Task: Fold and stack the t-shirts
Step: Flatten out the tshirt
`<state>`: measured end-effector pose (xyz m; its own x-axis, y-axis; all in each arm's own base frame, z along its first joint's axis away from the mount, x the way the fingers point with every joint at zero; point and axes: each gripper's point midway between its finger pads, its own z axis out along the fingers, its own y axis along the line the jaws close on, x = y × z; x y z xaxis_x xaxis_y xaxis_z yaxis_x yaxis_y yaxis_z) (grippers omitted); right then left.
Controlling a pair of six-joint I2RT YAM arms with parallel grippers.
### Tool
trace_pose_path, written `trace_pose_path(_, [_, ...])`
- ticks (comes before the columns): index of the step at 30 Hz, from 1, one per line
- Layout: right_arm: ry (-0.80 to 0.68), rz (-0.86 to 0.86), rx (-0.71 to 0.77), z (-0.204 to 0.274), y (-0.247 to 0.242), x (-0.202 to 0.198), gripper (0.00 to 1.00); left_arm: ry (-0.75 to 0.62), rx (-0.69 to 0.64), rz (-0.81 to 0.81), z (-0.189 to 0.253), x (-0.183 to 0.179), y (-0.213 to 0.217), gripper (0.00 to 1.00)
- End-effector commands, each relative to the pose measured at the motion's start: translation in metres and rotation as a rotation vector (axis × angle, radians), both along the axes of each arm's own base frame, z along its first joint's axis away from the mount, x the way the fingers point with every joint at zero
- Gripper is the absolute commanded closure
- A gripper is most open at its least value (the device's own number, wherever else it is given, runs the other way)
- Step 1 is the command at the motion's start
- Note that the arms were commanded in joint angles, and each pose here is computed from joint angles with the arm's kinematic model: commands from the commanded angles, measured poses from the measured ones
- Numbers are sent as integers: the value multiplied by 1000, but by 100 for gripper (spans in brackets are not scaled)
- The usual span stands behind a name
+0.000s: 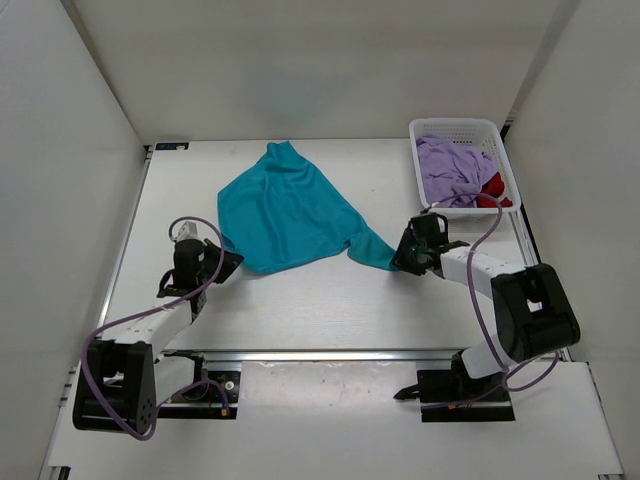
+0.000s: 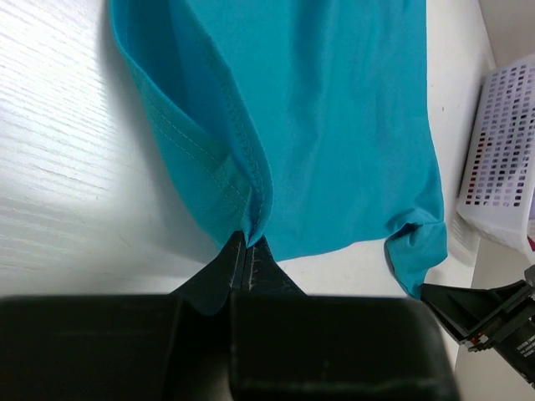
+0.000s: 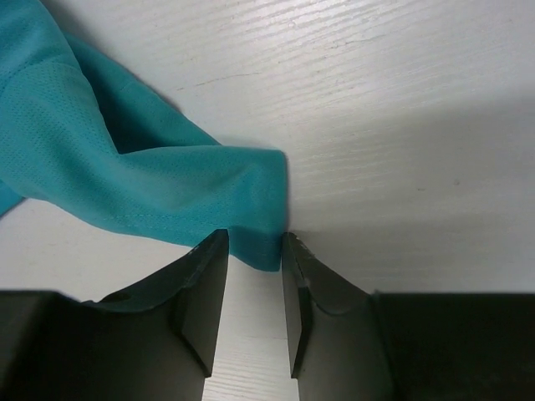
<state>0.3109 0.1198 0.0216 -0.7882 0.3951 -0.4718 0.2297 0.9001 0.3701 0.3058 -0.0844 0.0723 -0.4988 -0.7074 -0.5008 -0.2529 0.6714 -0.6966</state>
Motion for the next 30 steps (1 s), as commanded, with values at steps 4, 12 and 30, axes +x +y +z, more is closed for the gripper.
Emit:
trace_pose_path(4, [147, 1, -143, -25, -17, -16, 75, -44, -34, 13, 6, 2, 1, 100])
trace_pose_path(12, [101, -5, -109, -13, -12, -5, 100, -51, -38, 8, 9, 5, -1, 100])
trace_pose_path(30, [-703, -38, -324, 405, -43, 13, 100, -617, -132, -89, 326, 64, 56, 100])
